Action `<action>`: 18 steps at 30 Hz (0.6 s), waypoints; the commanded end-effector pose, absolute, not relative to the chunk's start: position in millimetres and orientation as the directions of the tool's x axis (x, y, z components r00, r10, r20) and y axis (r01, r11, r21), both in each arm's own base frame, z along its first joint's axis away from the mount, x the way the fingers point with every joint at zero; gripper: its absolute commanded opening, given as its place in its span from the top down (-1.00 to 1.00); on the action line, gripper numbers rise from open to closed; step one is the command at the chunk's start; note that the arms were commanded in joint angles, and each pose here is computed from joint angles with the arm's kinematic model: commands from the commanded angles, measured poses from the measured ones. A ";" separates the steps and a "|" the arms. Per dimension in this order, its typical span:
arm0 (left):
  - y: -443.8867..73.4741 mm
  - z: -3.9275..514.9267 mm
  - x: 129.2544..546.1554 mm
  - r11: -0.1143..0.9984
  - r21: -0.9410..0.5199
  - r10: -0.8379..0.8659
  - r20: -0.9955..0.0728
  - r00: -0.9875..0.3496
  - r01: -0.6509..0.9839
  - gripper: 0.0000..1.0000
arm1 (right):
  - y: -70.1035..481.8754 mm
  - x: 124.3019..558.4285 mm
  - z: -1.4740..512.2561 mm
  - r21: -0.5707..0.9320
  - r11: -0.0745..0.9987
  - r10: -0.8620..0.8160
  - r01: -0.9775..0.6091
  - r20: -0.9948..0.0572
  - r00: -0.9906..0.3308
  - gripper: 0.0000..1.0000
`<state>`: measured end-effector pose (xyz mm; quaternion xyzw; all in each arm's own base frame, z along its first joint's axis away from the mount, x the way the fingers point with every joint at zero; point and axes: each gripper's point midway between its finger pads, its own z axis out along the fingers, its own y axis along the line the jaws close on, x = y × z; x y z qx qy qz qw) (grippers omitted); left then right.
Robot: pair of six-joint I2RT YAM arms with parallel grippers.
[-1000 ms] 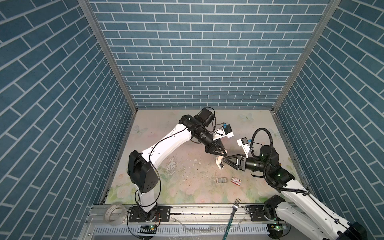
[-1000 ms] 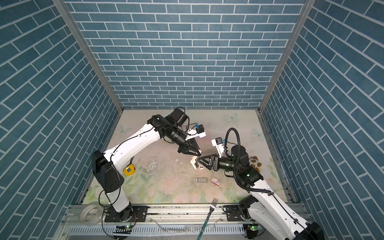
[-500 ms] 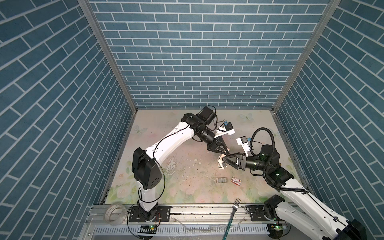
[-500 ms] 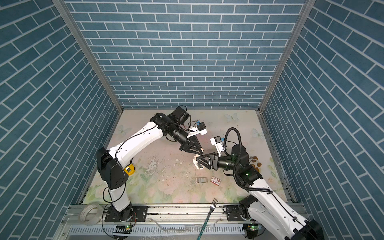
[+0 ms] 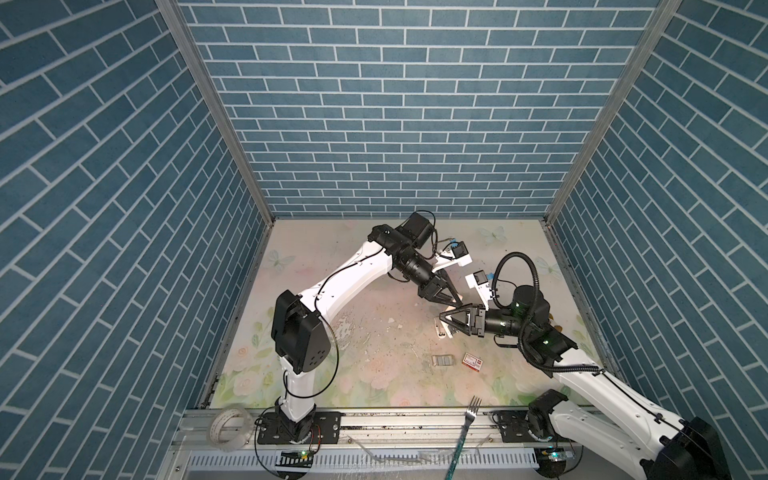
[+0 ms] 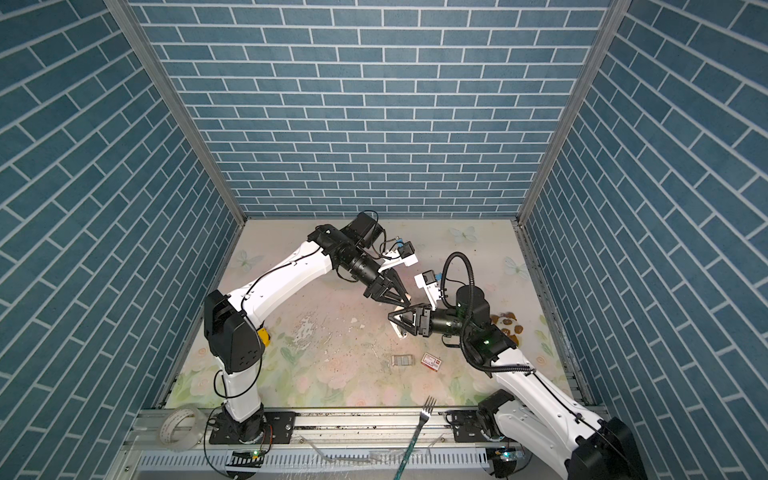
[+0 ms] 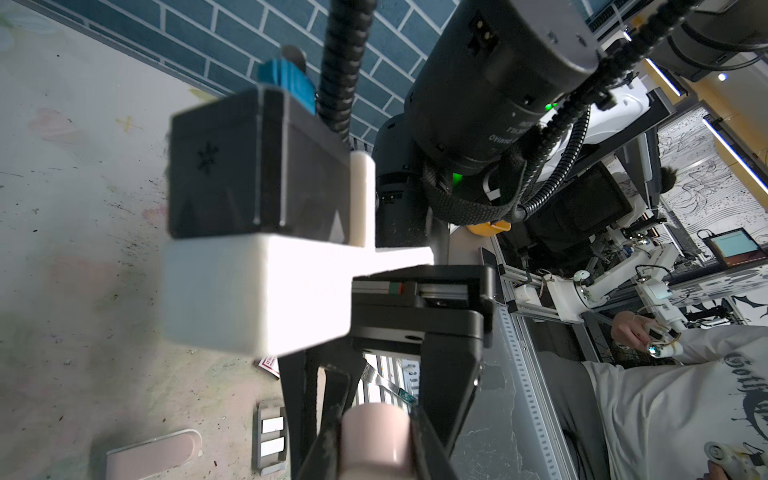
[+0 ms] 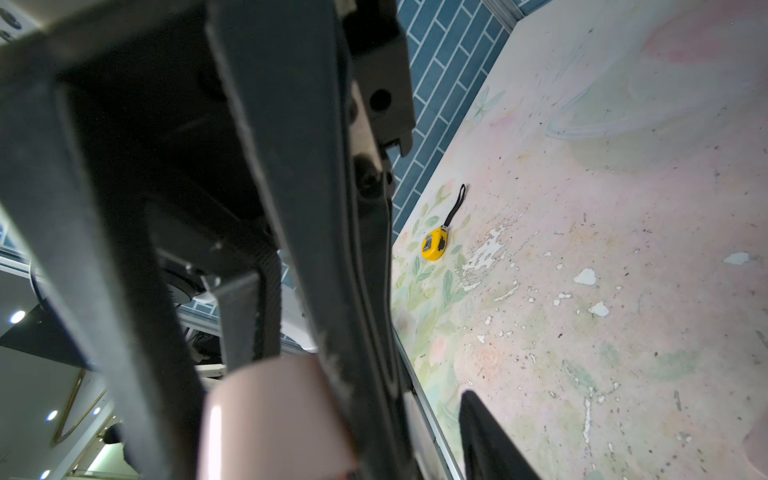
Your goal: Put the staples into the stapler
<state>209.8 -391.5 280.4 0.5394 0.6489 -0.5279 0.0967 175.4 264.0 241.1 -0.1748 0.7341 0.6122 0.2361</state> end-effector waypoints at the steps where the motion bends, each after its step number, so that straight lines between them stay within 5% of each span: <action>1: -393.5 291.1 209.0 -0.172 -0.595 0.577 -0.707 -0.409 0.785 1.00 | 267.2 179.5 257.6 0.808 0.159 0.055 -0.568 -0.581 -0.812 0.07; 12: -392.1 290.2 210.4 -0.154 -0.597 0.576 -0.702 -0.419 0.788 0.97 | 265.7 190.2 246.5 0.812 0.219 0.083 -0.541 -0.568 -0.819 0.55; 18: -391.1 288.4 215.6 -0.117 -0.568 0.580 -0.705 -0.409 0.814 0.42 | 268.3 194.4 245.5 0.813 0.227 0.076 -0.536 -0.564 -0.822 0.60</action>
